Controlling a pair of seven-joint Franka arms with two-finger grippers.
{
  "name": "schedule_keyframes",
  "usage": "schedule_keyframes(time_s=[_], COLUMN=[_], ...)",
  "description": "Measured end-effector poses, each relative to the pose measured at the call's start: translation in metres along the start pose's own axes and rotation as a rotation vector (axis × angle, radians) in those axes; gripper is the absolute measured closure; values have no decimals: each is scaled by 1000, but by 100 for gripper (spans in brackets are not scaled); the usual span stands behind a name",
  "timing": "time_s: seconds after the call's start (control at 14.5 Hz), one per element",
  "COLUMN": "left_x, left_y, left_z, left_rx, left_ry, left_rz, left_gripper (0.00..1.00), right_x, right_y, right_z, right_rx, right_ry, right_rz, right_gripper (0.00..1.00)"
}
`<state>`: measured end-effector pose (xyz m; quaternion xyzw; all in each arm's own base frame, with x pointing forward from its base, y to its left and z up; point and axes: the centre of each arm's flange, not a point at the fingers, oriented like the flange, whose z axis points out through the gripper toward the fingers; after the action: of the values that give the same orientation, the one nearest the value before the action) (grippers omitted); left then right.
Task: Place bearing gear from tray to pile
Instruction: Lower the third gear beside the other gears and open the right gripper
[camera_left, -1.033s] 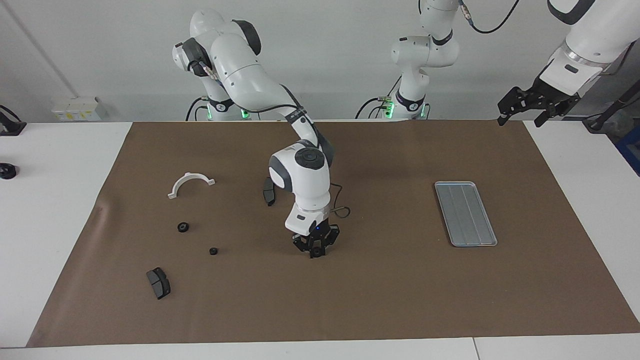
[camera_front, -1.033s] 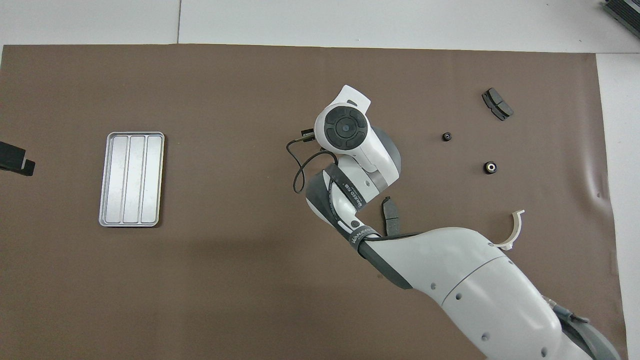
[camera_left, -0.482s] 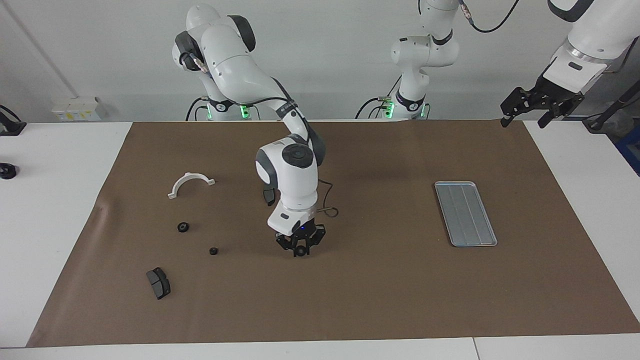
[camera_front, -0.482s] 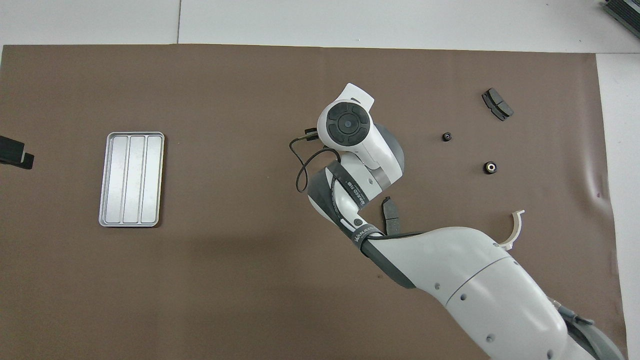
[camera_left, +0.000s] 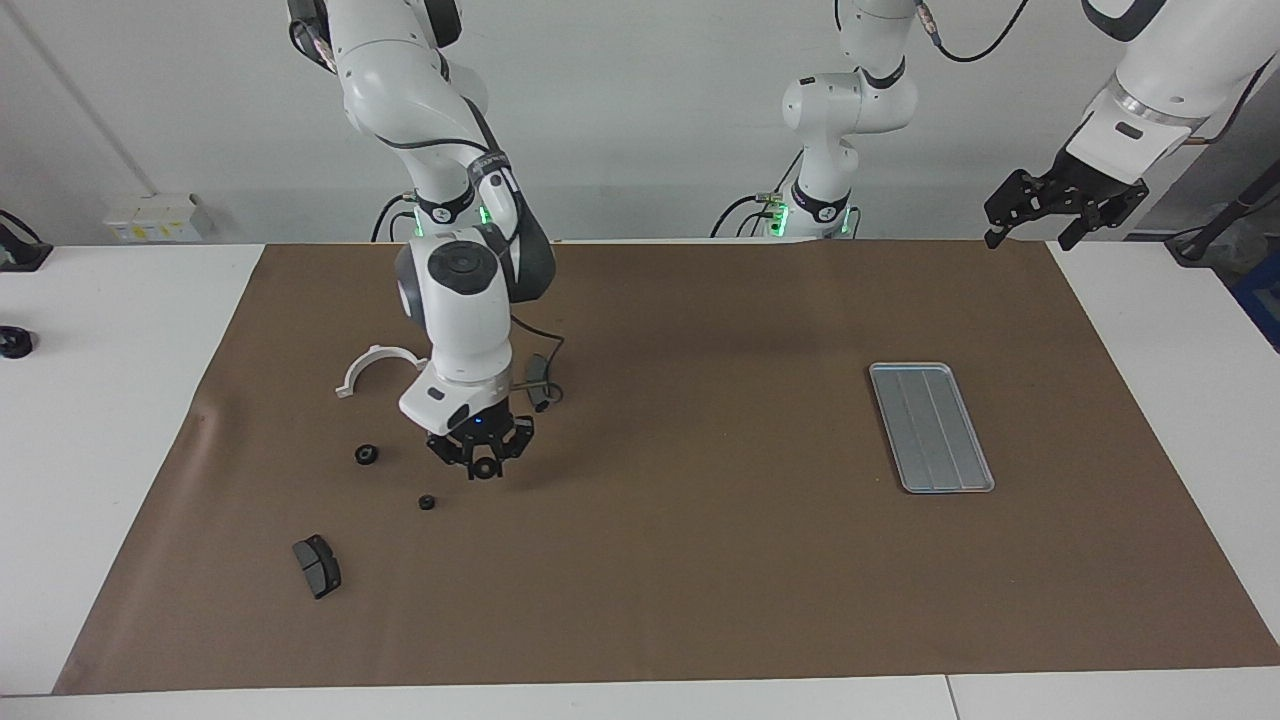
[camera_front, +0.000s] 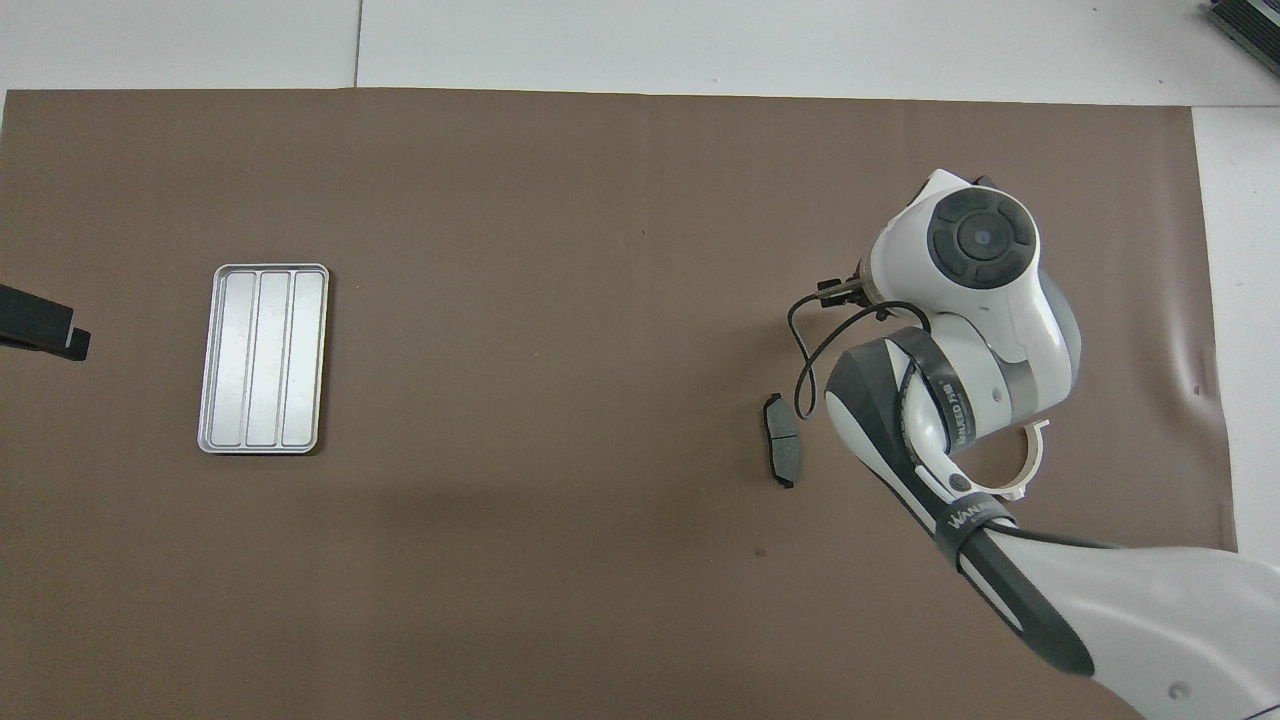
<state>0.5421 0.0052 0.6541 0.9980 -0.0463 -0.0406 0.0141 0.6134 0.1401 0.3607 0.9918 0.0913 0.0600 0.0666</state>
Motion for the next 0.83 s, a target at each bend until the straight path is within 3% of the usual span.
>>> schedule_keyframes(time_s=[0.14,0.41,0.76,0.83], left_x=[-2,-6,-12,-13], left_y=[-1,-6,-2,-3], left_z=[0,3,-1,0], left_rx=[0,23,48,48], left_ry=[0,-8,11,16], left_rz=[-2,-10,-13,-16], left_gripper=[0,0,0,0], right_x=[-32,-71,-87,-87], right_y=[9,32,52,53], right_z=[14,49,61,60], right_rx=[24,43,44,45], right_ry=[-30,-4,-29,-29], right_rz=[-7,-8,-31,-29], right_gripper=[65,65,65,60])
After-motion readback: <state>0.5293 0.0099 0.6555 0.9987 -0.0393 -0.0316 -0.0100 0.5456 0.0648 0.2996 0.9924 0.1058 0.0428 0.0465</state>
